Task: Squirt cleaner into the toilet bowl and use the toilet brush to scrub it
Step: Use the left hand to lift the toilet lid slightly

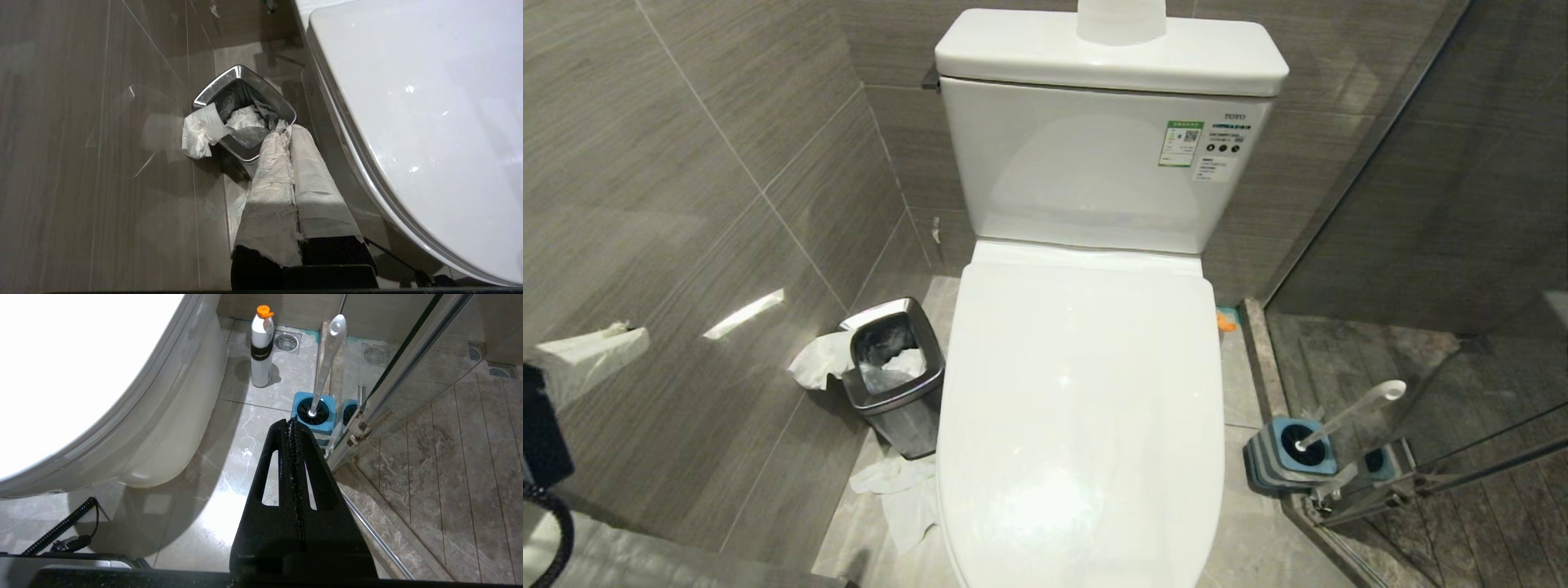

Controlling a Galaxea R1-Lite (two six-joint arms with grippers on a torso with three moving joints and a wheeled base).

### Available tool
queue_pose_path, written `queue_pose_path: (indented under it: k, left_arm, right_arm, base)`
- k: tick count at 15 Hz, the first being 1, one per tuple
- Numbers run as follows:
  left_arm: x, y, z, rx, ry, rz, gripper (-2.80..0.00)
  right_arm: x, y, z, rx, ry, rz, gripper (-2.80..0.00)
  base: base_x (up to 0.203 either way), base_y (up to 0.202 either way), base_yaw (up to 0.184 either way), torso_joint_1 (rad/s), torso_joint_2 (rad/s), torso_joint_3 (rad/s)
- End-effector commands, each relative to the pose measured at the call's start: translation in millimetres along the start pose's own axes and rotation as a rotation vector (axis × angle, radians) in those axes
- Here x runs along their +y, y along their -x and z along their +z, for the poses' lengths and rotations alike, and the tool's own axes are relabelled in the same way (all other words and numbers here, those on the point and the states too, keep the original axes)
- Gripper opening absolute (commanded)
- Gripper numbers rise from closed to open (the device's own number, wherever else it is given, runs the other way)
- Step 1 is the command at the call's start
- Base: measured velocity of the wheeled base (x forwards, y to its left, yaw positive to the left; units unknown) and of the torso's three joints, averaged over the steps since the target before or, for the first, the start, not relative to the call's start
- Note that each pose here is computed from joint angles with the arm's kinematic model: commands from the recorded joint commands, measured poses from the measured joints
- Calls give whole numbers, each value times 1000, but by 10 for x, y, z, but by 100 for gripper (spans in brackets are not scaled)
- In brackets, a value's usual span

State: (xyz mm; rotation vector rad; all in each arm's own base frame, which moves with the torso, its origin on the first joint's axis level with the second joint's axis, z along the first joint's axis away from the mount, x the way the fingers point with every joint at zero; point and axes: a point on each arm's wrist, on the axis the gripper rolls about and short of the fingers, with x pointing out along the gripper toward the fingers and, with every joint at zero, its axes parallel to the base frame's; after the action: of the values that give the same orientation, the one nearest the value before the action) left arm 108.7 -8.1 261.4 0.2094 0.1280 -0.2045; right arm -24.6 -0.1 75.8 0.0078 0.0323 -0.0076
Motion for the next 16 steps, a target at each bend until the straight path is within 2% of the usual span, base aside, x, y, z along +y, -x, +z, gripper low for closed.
queue_pose_path:
  k: [1, 6, 9, 13, 16]
  left_arm:
    - [41, -267, 15, 64, 6, -17, -280]
    - [46, -743, 49, 148, -43, -77, -280]
    - [57, -1139, 60, 199, -51, -112, -280]
    - [159, -1604, 51, 227, -16, -229, -280]
    - [234, -1804, -129, 282, 60, -396, -280]
  right_arm:
    - [0, 0, -1, 1, 0, 0, -280]
    - [0, 0, -1, 1, 0, 0, -280]
    - [0, 0, 1, 0, 0, 0, -280]
    - [0, 0, -1, 1, 0, 0, -280]
    - [0, 0, -1, 1, 0, 0, -280]
  base:
    - [0, 0, 0, 0, 0, 0]
    - [0, 0, 0, 0, 0, 0]
    - [0, 0, 0, 0, 0, 0]
    - [0, 0, 0, 0, 0, 0]
    - [0, 0, 0, 0, 0, 0]
